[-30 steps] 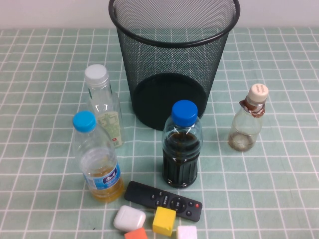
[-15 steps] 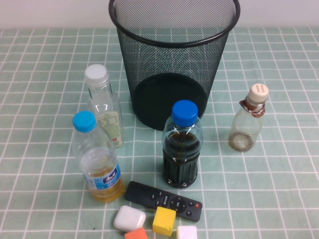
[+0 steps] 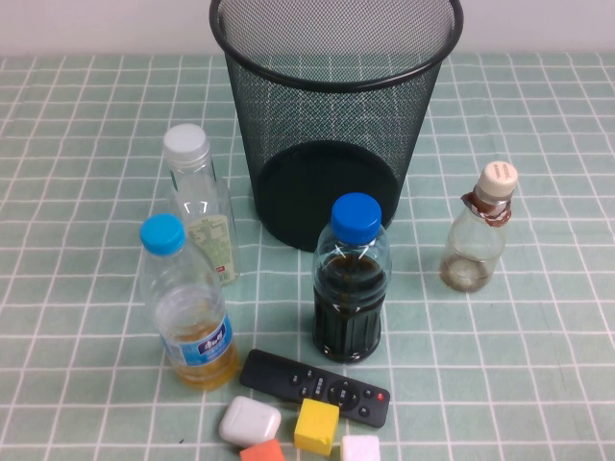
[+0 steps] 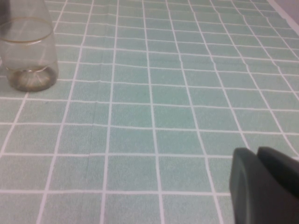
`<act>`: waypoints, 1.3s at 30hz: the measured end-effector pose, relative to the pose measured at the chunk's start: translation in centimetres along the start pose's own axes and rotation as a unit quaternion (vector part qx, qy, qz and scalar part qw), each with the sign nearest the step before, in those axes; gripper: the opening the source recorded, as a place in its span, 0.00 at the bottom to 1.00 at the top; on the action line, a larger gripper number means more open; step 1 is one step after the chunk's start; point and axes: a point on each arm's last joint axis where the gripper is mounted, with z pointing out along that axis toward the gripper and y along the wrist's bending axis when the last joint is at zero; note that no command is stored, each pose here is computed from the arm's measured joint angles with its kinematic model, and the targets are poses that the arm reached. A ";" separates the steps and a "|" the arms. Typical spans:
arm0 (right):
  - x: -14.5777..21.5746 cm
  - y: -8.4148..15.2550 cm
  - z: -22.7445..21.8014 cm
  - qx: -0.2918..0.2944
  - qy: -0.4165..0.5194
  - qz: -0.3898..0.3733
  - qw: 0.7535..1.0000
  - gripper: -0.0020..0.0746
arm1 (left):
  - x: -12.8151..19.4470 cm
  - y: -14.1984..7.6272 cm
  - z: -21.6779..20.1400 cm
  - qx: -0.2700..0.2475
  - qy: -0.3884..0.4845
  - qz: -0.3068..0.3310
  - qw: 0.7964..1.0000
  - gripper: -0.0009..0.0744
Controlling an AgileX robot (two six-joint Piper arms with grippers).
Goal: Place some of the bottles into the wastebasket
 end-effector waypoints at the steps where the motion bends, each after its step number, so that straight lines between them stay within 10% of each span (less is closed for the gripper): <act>1: 0.0 0.0 0.0 0.000 0.000 0.000 1.000 0.02 | -0.2 0.0 0.0 0.001 -0.012 -0.015 1.000 0.00; 12: 0.0 0.0 0.0 0.000 0.000 0.000 1.000 0.02 | -9.5 -5.1 -0.7 0.039 0.141 0.020 0.989 0.00; 19: 0.0 0.0 0.0 0.000 0.000 0.000 1.000 0.02 | -13.6 -7.3 3.1 0.072 0.291 0.129 0.945 0.00; 39: 0.0 0.0 0.0 0.000 -0.001 0.000 1.000 0.02 | -19.4 -12.1 20.2 0.345 0.324 0.334 0.815 0.00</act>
